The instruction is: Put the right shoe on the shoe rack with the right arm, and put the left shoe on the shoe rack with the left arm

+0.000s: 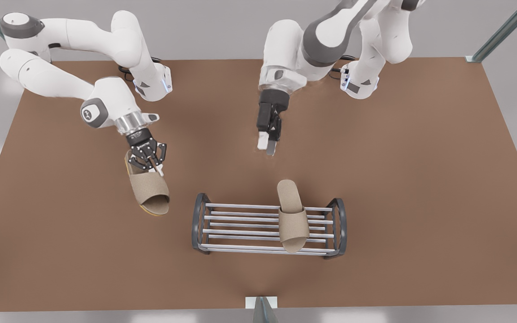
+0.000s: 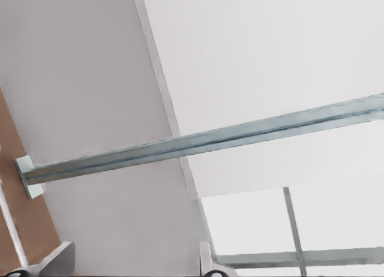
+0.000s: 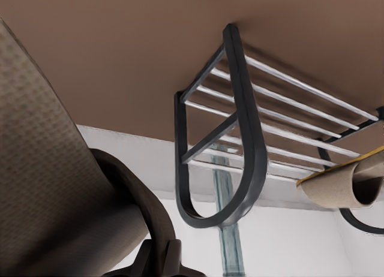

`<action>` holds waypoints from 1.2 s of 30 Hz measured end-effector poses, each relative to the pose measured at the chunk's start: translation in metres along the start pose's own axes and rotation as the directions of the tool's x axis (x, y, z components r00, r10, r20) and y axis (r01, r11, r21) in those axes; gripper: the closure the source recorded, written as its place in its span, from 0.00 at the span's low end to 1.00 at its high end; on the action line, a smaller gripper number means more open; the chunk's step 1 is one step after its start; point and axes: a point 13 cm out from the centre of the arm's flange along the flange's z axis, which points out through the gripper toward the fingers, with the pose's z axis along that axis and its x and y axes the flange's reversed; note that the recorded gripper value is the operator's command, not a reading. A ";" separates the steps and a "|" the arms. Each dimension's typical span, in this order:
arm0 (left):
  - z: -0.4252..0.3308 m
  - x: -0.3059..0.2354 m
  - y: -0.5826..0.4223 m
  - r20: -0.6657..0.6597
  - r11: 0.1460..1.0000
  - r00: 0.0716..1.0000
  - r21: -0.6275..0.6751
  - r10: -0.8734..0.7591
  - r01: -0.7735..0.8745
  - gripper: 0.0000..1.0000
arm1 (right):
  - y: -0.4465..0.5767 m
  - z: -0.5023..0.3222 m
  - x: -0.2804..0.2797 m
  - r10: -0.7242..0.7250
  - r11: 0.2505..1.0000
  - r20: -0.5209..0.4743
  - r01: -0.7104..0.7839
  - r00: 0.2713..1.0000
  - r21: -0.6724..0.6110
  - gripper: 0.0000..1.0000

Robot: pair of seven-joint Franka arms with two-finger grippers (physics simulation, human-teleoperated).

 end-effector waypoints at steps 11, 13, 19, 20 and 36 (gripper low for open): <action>0.039 -0.297 0.193 -0.213 0.293 0.959 -0.920 0.188 -0.261 0.00 | -0.144 0.174 0.130 0.262 0.962 0.160 -0.243 0.952 -0.128 0.79; 0.027 -0.298 0.200 -0.363 0.218 0.909 -0.889 0.202 -0.404 0.00 | -0.166 0.193 0.133 0.289 0.951 0.163 -0.262 0.943 -0.166 0.79; 0.012 -0.307 0.216 -0.679 0.071 0.705 -0.708 0.203 -0.702 0.00 | -0.181 0.234 0.095 0.305 0.926 0.145 -0.257 0.941 -0.277 0.79; 0.011 -0.306 0.218 -0.718 0.053 0.667 -0.672 0.201 -0.739 0.00 | -0.180 0.236 0.092 0.312 0.921 0.137 -0.264 0.940 -0.287 0.79; 0.010 -0.300 0.234 -0.971 -0.081 0.185 -0.199 0.154 -0.977 0.00 | -0.204 0.262 0.028 0.416 0.874 0.081 -0.374 0.906 -0.310 0.17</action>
